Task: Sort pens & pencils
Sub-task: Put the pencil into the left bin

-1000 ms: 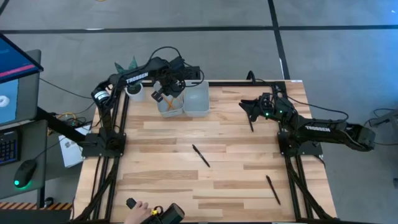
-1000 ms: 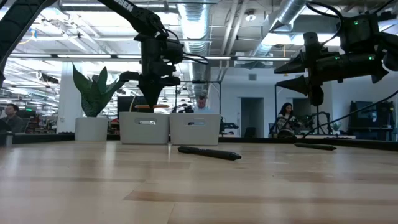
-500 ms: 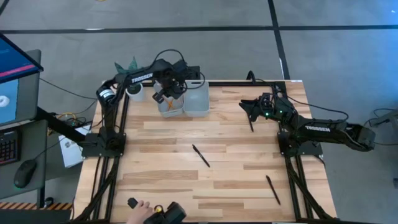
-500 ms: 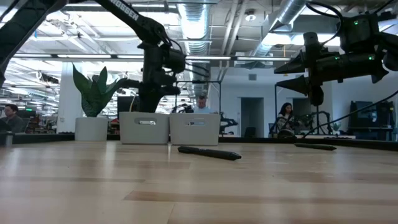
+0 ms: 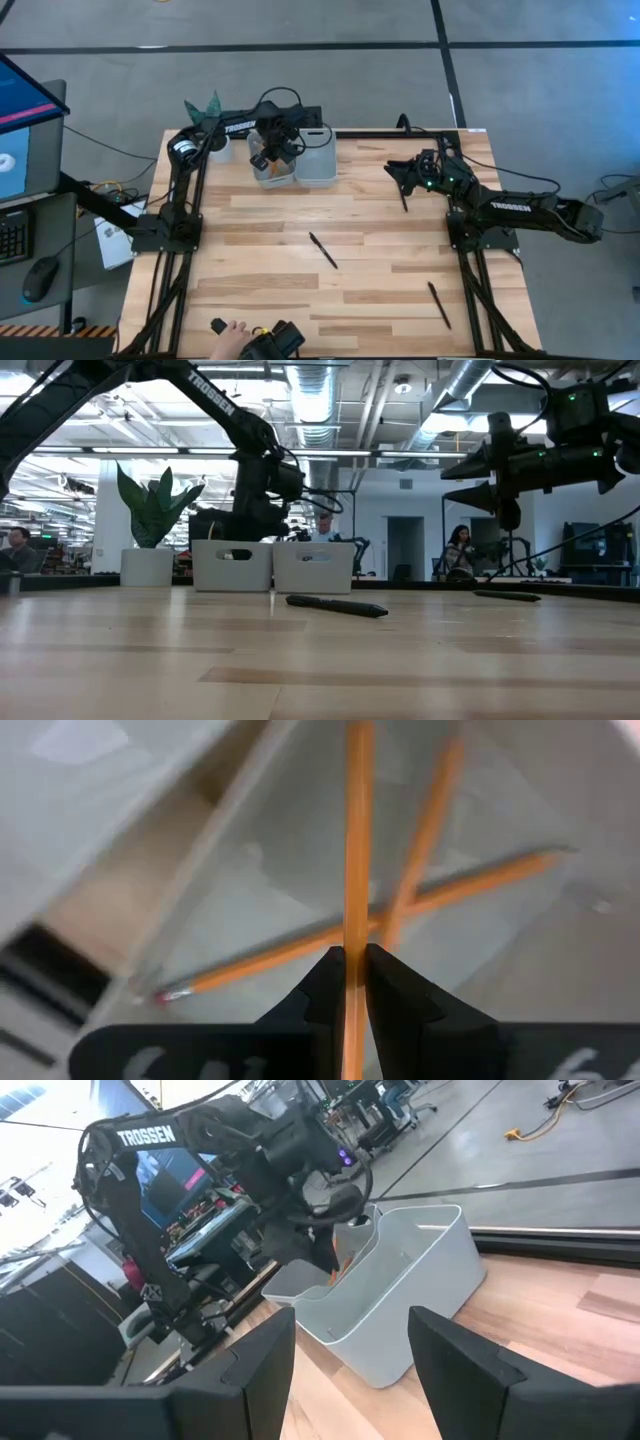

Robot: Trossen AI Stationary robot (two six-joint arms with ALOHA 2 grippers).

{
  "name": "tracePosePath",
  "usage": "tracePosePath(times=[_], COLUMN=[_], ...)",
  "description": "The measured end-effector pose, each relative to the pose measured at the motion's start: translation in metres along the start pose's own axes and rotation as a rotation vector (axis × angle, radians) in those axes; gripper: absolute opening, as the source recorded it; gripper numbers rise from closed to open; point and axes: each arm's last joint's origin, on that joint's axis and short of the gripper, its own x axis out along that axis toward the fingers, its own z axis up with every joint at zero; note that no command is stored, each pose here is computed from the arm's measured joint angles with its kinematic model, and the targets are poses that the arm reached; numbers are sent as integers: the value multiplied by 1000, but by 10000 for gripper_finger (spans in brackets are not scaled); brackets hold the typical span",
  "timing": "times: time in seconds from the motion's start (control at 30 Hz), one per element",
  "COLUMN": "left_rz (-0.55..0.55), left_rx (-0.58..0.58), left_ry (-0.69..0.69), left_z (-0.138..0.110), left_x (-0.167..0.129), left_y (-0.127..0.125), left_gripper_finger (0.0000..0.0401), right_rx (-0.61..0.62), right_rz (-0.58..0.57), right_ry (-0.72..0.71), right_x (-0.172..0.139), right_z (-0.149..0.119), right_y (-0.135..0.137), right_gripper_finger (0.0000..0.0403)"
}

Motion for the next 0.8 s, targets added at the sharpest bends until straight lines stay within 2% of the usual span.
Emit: tracePosePath(times=[0.17, 0.8], left_rz=[23, -30], left_rx=[-86, -78], left_ry=[-15, -26], left_z=[1, 0], left_x=[0, 0], left_y=[2, -2], left_gripper_finger=[28, 42], right_rx=[1, 0], right_rz=[-3, -4], right_ry=[5, 5], right_x=[0, 0], right_z=[-1, 0], right_y=[0, 0], right_gripper_finger=[217, 217])
